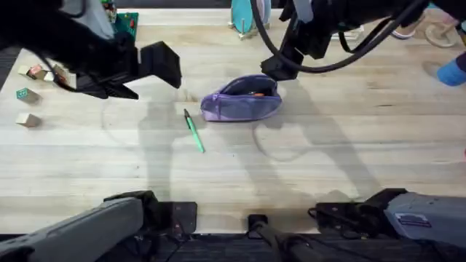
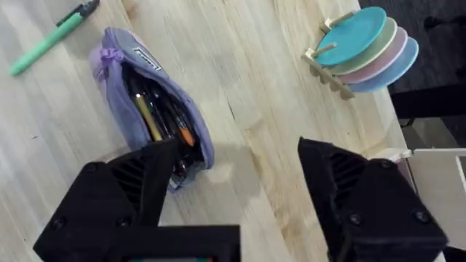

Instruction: Unzip the bag, pick up the pens from the table one at a time and place them inside, then zip the bag closed.

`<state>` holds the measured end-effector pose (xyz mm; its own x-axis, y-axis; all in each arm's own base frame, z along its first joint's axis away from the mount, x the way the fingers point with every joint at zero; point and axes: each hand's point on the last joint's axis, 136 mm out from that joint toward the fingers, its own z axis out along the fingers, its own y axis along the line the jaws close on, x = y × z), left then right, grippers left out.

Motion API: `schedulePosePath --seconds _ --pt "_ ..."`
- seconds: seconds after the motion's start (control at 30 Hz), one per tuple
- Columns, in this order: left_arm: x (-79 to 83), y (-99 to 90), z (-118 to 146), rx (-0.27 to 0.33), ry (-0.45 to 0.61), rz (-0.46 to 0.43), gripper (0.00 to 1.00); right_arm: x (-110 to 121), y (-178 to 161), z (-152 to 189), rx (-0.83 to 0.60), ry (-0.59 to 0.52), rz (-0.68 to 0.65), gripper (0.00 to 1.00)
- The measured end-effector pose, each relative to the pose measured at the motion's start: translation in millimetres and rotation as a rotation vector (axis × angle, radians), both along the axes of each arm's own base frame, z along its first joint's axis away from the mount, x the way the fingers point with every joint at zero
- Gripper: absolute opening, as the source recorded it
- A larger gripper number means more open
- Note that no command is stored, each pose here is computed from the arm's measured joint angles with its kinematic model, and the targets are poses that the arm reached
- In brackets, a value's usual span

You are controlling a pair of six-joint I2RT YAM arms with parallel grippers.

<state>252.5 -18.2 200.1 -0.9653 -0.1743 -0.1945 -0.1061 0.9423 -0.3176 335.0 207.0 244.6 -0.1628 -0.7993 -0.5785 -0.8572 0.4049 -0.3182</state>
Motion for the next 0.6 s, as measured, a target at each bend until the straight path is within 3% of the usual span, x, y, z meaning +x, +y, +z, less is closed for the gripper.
schedulePosePath --seconds 0.2,0.33,0.6 --pt "9.0 -23.4 -7.5 0.081 -0.013 -0.010 0.996 0.0 0.0 0.0 0.000 0.000 0.000 0.996" --pt "1.3 -34.7 -32.9 0.131 0.040 0.010 0.995 0.0 -0.1 0.1 0.000 0.000 0.000 0.996" --pt "-11.9 -57.6 -83.4 0.147 0.096 0.045 0.995 3.2 -5.3 0.1 0.000 0.000 -0.016 0.996"
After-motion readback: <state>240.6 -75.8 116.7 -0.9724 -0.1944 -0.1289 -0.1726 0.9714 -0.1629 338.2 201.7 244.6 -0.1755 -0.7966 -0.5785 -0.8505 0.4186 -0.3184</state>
